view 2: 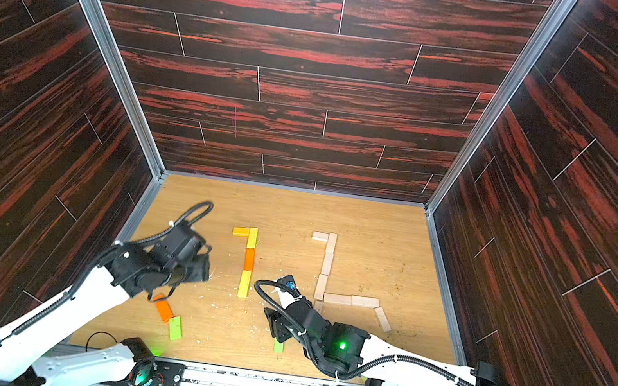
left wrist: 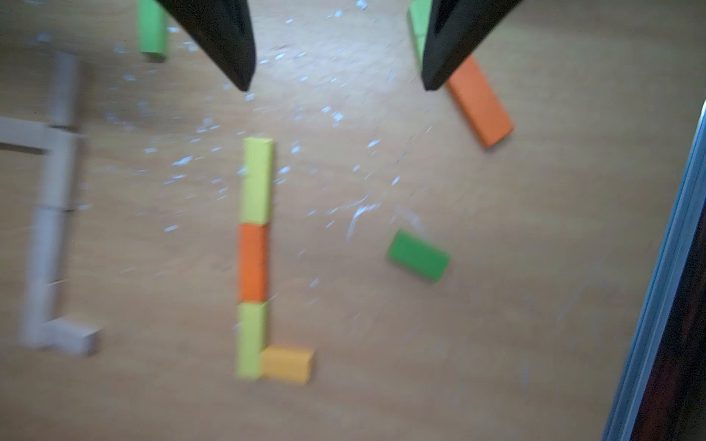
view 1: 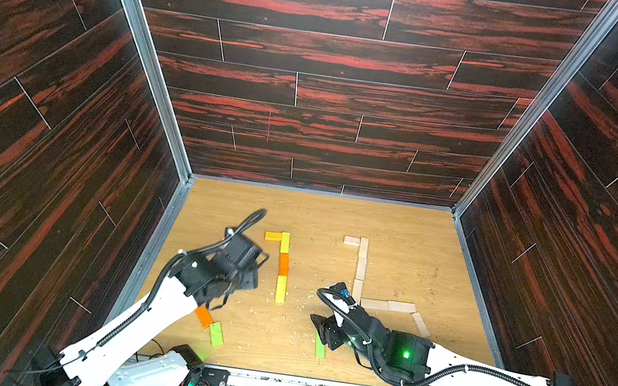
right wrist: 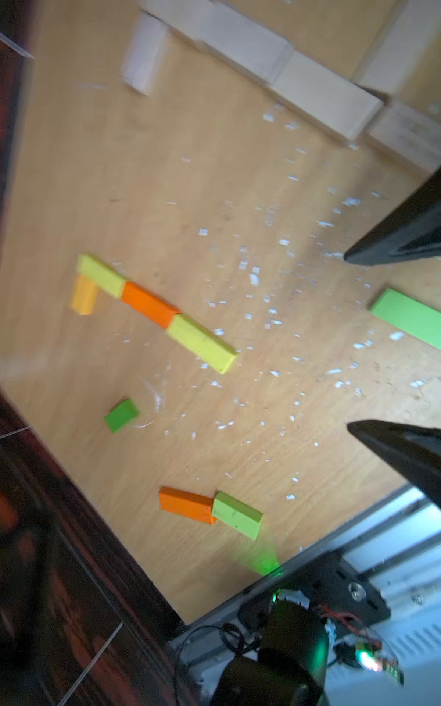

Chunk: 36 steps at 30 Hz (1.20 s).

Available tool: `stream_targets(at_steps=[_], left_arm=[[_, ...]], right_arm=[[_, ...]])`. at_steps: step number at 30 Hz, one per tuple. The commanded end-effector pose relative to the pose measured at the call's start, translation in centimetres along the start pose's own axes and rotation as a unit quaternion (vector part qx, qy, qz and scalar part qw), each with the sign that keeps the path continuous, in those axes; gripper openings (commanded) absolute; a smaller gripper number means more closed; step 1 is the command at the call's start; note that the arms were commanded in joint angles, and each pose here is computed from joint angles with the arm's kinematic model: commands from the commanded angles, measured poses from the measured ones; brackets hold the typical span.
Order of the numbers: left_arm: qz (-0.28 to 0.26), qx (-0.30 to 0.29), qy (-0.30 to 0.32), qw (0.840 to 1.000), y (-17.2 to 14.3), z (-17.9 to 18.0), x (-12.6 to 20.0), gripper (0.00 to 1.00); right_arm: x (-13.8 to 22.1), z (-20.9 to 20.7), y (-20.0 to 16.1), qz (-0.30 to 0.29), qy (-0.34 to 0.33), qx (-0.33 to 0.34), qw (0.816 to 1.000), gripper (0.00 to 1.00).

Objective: Assemble a giraffe with building blocks
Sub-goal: Pick up the building block from the center of the board.

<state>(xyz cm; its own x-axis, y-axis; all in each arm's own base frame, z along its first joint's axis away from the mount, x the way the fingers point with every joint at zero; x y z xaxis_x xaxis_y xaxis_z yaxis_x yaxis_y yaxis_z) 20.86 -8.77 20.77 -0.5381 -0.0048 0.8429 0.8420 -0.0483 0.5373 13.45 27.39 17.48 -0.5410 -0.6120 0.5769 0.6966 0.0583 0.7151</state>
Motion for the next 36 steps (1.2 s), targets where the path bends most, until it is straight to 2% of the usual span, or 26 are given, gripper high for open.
stream_targets(at_steps=[1,6,9,12,15,18,23,29,36], left_arm=[[0.010,0.029,0.030,0.999,-2.0,1.9,0.2,0.77],[0.021,0.053,0.046,0.997,-4.0,3.2,0.0,0.86],[0.025,0.061,0.052,0.996,-4.6,3.6,-0.1,0.88],[0.021,0.069,0.065,0.995,-4.5,4.1,0.0,0.93],[0.027,0.085,0.085,0.992,-4.4,4.8,-0.6,0.94],[0.057,0.107,0.093,0.988,-4.9,5.3,-2.0,0.93],[0.078,0.147,0.112,0.980,-5.9,6.2,-3.9,0.93],[0.054,0.208,0.118,0.970,-4.2,7.6,-5.3,0.93],[0.050,0.297,0.125,0.945,-1.2,8.7,-7.7,0.94]], right_arm=[[-0.2,-1.3,-1.8,0.040,-0.030,-0.057,0.997,0.64],[-0.7,-2.9,-4.7,0.086,-0.062,-0.114,0.988,0.63],[-1.3,-3.3,-6.3,0.109,-0.080,-0.129,0.982,0.63],[-2.0,-2.9,-6.9,0.120,-0.081,-0.129,0.981,0.63],[-2.7,-2.2,-6.9,0.123,-0.068,-0.130,0.981,0.63],[-3.2,-1.5,-6.9,0.125,-0.052,-0.127,0.983,0.63],[-3.9,-0.3,-6.9,0.125,-0.032,-0.093,0.987,0.63],[-4.5,1.0,-6.5,0.118,0.001,-0.057,0.991,0.63],[-4.1,1.0,-6.3,0.106,0.019,-0.033,0.994,0.63]])
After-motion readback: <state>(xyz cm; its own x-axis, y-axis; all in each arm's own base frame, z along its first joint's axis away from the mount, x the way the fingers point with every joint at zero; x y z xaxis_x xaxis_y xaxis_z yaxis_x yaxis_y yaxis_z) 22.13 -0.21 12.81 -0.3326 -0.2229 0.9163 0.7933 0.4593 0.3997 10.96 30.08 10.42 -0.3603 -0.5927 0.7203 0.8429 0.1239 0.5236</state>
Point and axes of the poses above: each gripper's point midway between its finger pads, its own x axis back along the fingers, its own z axis along the line the jaws close on, y = z × x, the point moved 3 cm from there along x, back along the fingers, and after that the axes turned 15 degrees about -x, right-handed, at the moved point
